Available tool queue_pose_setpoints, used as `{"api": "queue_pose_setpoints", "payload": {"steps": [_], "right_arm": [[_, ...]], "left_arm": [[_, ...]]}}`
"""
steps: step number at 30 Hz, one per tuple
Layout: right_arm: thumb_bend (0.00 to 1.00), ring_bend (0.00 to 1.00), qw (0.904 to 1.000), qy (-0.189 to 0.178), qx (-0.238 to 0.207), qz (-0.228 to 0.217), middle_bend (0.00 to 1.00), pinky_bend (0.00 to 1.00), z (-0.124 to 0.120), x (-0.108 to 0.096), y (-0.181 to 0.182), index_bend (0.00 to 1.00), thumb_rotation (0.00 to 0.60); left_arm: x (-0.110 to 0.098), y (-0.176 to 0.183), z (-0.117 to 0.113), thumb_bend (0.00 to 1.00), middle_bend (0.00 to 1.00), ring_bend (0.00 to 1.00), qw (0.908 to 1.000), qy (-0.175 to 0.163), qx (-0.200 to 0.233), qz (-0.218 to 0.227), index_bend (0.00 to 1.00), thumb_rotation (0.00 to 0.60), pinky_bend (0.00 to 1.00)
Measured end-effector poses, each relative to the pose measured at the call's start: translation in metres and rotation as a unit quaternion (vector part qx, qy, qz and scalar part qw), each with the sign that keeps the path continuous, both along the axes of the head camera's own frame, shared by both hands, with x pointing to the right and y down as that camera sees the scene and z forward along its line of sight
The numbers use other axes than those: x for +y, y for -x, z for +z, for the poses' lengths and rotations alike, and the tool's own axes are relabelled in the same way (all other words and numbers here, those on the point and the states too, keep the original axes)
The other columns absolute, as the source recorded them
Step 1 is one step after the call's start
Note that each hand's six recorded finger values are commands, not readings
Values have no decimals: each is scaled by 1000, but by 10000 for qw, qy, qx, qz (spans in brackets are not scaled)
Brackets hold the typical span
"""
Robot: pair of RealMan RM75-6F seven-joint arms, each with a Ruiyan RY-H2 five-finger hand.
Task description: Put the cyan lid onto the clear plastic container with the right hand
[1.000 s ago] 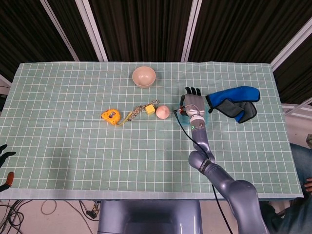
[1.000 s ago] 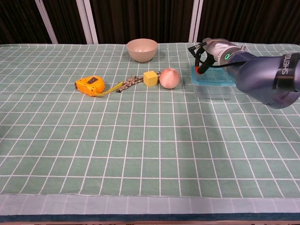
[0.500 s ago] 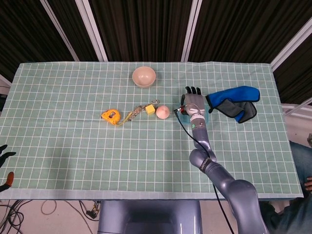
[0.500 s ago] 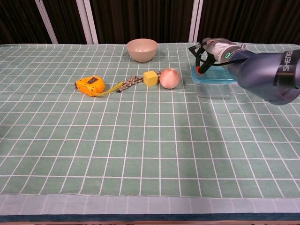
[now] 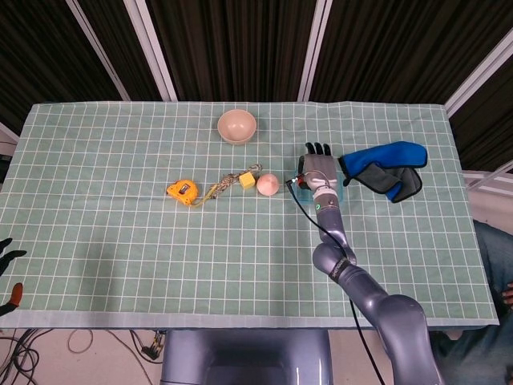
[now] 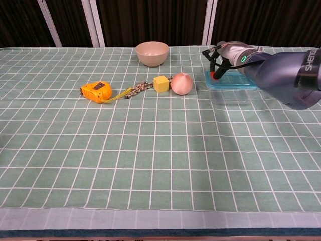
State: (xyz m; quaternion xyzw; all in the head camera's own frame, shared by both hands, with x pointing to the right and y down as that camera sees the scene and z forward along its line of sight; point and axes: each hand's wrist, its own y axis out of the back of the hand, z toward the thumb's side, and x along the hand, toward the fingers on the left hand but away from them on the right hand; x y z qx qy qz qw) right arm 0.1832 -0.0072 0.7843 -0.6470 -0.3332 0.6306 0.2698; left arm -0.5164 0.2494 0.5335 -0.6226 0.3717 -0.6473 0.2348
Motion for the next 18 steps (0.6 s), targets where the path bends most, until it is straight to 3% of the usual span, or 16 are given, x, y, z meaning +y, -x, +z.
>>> {"api": "queue_pose_setpoints", "payload": {"steps": [18], "right_arm": [[423,3,9995,104,298,-62,119,0,1,1,-10,737,600]], "left_arm": [[0,0,0,517,0,0,10000,-9,6,6,208,600,0]]}}
